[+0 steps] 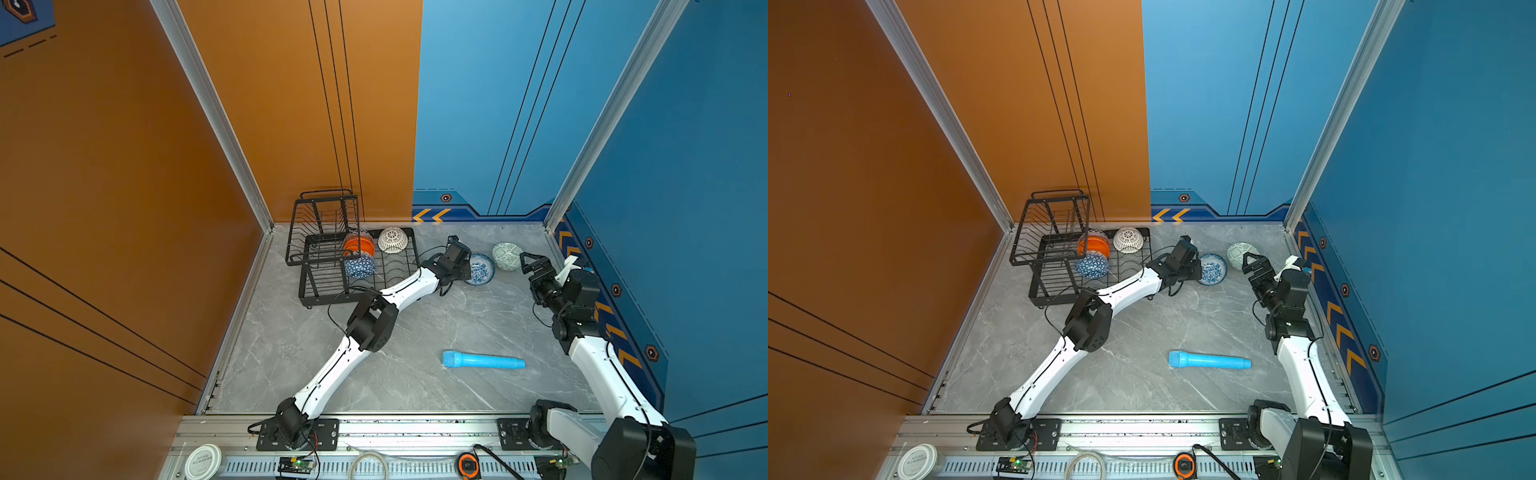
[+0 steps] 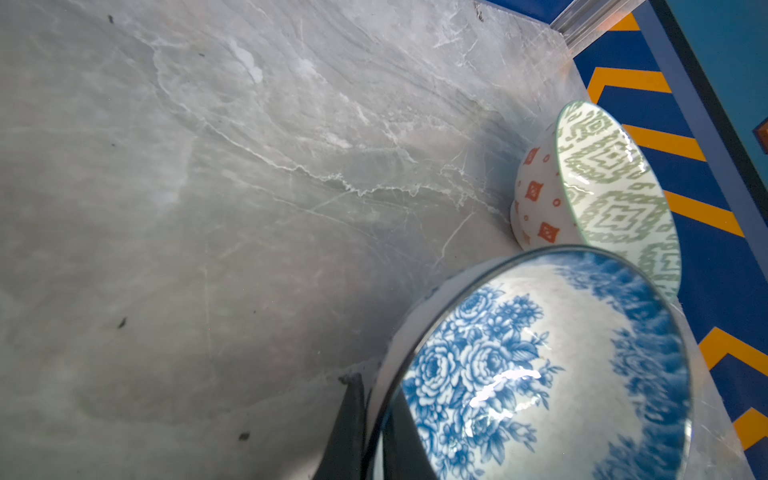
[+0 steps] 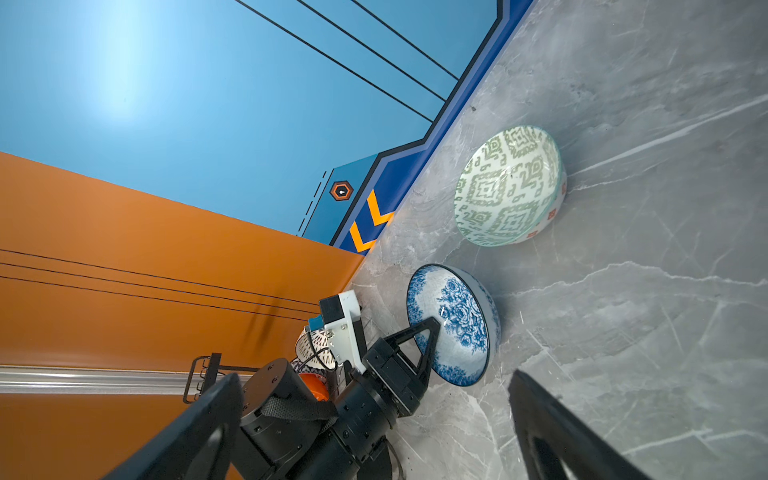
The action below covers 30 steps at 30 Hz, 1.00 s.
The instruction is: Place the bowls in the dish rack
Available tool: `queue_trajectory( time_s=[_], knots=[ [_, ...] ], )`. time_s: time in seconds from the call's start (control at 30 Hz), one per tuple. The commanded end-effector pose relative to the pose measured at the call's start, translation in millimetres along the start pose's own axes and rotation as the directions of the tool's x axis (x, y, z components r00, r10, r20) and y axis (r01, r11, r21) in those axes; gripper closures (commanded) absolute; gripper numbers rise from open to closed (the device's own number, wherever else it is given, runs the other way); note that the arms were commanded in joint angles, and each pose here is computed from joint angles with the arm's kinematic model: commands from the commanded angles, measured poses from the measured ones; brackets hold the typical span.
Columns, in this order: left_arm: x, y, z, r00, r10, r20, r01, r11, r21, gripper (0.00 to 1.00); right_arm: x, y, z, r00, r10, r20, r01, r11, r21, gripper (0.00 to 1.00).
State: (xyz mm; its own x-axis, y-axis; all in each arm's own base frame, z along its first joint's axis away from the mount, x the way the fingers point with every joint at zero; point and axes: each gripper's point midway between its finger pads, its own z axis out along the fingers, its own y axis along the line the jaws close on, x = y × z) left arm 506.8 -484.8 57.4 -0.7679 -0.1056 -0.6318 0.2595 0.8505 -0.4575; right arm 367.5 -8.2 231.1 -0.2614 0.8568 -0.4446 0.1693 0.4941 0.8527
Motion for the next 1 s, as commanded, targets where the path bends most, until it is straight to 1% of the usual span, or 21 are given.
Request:
queue_trajectory(
  time_s=[0.0,0.1,0.2,0.33,0.43,0.6,0.77,0.83,0.9,0.97],
  knots=[
    [-35,-23,-30,0.998,-0.002,0.066,-0.002,0.998,0.061,1.00,-1,4,-4,1.000,0.005,0.005,-0.004,1.000,-0.021,0.00],
    [-49,-26,-43,0.994,-0.005,0.113,-0.003,0.998,0.065,1.00,0,6,-4,1.000,0.009,0.001,-0.009,1.000,-0.026,0.00],
    [-66,-28,-59,0.982,-0.016,0.188,0.002,0.997,0.072,1.00,1,11,-4,1.000,0.012,-0.006,-0.012,0.999,-0.037,0.00],
    [-79,-25,-79,0.964,-0.052,0.260,0.029,0.995,0.091,1.00,3,17,-5,0.999,0.027,-0.018,-0.028,0.998,-0.055,0.00],
    [-90,-26,-98,0.947,-0.064,0.316,0.032,0.994,0.105,1.00,6,27,-6,0.999,0.042,-0.029,-0.044,0.996,-0.082,0.00],
    [-108,-19,-135,0.894,-0.093,0.438,0.047,0.992,0.115,1.00,11,51,-8,0.998,0.045,-0.054,-0.052,0.990,-0.130,0.00],
    [-129,-10,-184,0.812,-0.078,0.578,0.029,0.995,0.094,1.00,20,85,-12,0.996,0.031,-0.084,-0.047,0.980,-0.194,0.00],
    [-135,-1,-203,0.767,-0.073,0.637,0.039,0.997,0.067,1.00,24,101,-13,0.995,0.019,-0.096,-0.040,0.974,-0.224,0.00],
    [-140,11,-222,0.706,-0.074,0.705,0.061,0.997,0.045,1.00,32,118,-13,0.993,0.005,-0.115,-0.033,0.968,-0.248,0.00],
    [-143,20,-238,0.659,-0.056,0.750,0.066,0.998,0.017,1.00,40,134,-14,0.991,-0.009,-0.131,-0.028,0.962,-0.273,0.00]
  ],
)
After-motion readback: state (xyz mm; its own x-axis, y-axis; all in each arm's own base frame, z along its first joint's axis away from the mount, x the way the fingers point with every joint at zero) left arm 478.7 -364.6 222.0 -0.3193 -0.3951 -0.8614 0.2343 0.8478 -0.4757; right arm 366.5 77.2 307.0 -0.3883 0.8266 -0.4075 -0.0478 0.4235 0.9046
